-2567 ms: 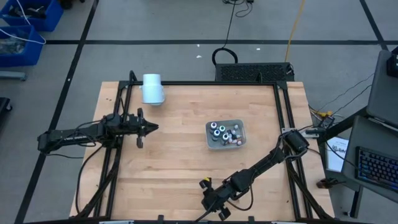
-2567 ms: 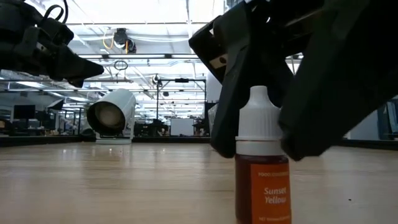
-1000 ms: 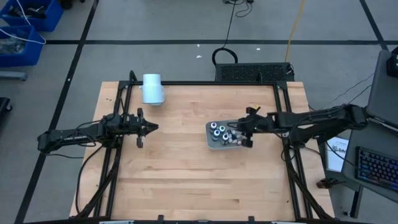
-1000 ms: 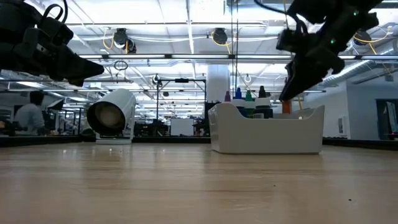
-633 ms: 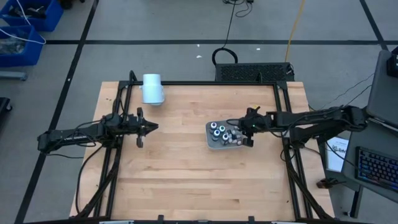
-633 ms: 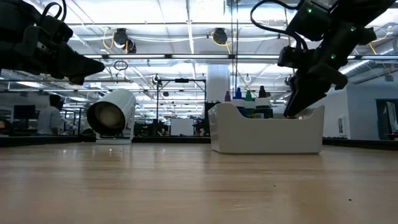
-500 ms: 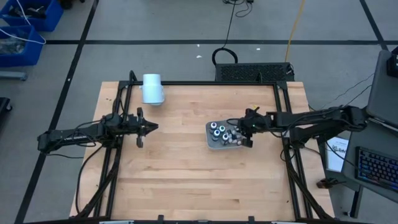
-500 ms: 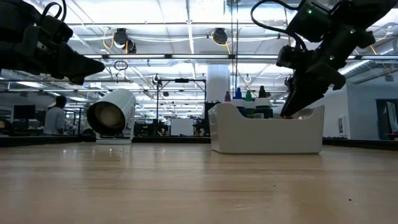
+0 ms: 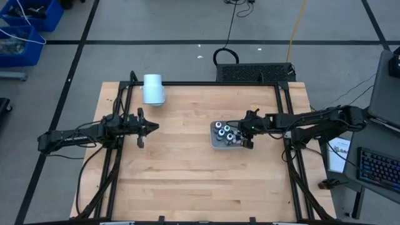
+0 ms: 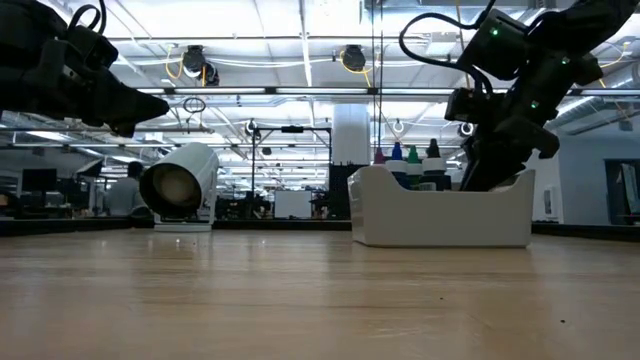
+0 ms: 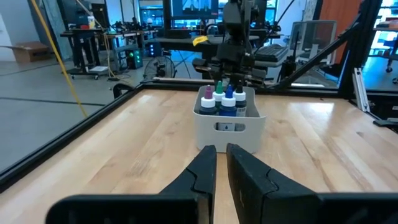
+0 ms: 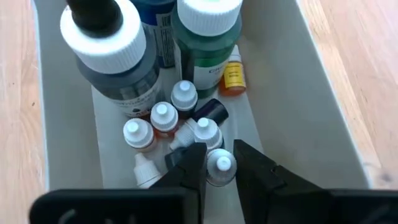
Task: Pick & Place food coloring
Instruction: Put the small yellow food coloring bottle into the gray bin, then return to Home Position
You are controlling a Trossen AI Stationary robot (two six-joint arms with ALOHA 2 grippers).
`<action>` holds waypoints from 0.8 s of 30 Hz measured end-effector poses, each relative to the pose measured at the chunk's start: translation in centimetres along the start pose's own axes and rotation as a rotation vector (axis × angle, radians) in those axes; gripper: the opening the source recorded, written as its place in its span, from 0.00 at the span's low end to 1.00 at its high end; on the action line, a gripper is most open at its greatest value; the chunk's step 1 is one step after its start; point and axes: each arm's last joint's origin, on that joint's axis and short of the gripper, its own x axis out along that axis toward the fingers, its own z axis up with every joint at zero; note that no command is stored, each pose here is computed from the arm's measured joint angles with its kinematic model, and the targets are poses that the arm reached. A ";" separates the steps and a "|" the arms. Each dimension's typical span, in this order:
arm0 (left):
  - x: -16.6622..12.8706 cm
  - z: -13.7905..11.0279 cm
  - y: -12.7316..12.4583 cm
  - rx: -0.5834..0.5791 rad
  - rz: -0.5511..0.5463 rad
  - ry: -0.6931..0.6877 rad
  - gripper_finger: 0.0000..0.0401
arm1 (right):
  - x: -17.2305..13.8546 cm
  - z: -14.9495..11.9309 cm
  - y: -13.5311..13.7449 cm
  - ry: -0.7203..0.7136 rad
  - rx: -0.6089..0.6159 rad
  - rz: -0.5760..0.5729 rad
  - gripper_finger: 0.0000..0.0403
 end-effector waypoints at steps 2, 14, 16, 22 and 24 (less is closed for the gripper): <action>0.0 0.0 0.0 -0.002 0.001 0.000 0.12 | 0.0 0.0 0.0 0.000 0.000 -0.005 0.14; 0.0 0.3 0.0 -0.003 0.002 -0.033 0.12 | 0.0 0.0 -0.1 -0.002 0.008 -0.032 0.23; 0.0 0.3 0.0 -0.007 0.001 -0.035 0.12 | -0.1 0.0 -0.1 -0.006 0.009 -0.032 0.22; 0.0 0.3 0.0 -0.091 -0.001 -0.034 0.12 | -1.7 0.8 -0.2 -0.075 0.007 -0.031 0.19; 0.0 0.3 0.0 -0.109 -0.004 -0.028 0.12 | -2.9 1.5 -0.4 -0.124 -0.002 -0.028 0.19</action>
